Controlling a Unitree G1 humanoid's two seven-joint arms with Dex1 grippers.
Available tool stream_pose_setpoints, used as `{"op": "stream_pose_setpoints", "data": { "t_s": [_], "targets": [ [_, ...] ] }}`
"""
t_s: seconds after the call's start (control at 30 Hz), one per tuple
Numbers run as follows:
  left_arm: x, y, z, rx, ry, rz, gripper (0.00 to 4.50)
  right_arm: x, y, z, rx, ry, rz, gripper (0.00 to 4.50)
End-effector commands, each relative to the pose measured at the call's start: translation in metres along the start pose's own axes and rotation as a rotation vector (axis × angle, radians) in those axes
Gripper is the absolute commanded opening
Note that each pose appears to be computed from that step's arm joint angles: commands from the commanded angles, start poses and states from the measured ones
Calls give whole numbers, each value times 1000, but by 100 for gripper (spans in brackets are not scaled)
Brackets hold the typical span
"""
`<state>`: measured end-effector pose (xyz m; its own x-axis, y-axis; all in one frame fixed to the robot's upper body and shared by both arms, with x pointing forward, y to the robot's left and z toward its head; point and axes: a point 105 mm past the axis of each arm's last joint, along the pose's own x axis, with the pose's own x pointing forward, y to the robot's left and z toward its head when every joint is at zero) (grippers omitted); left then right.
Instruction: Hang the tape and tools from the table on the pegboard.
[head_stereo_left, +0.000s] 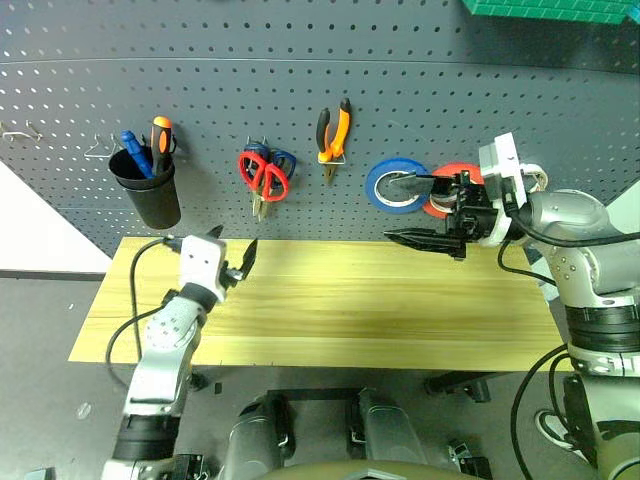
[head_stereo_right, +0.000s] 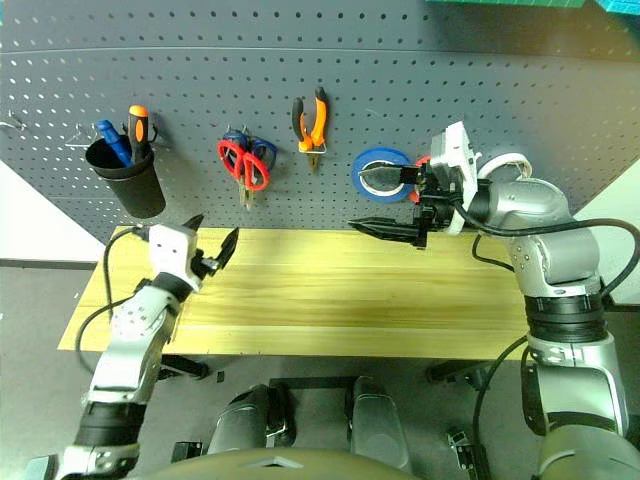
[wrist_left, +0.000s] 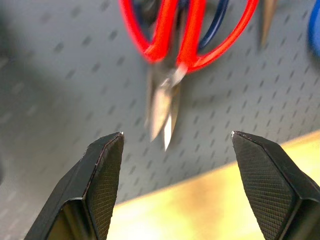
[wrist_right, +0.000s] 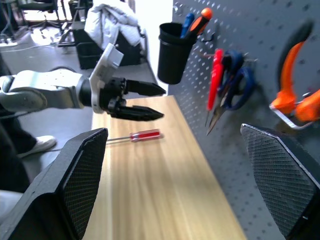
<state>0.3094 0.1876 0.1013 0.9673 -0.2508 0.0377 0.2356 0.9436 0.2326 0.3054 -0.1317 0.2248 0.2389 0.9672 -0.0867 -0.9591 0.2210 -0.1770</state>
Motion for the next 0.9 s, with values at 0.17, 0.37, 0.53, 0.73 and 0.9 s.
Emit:
{"op": "stream_pose_setpoints", "data": {
  "t_s": [0.17,0.37,0.53,0.73,0.9],
  "targets": [
    [-11,20,-2,4,87,47,366,23,26,-11,32,34,128,450],
    [-13,45,-22,-61,263,149,366,51,36,-31,126,56,174,450],
    [-15,55,-36,-42,403,146,366,75,30,-44,152,65,158,450],
    [-21,71,-51,-103,568,189,366,96,25,-61,159,111,155,450],
    [-17,75,-56,-115,629,198,366,104,23,-66,158,131,169,450]
  ]
}}
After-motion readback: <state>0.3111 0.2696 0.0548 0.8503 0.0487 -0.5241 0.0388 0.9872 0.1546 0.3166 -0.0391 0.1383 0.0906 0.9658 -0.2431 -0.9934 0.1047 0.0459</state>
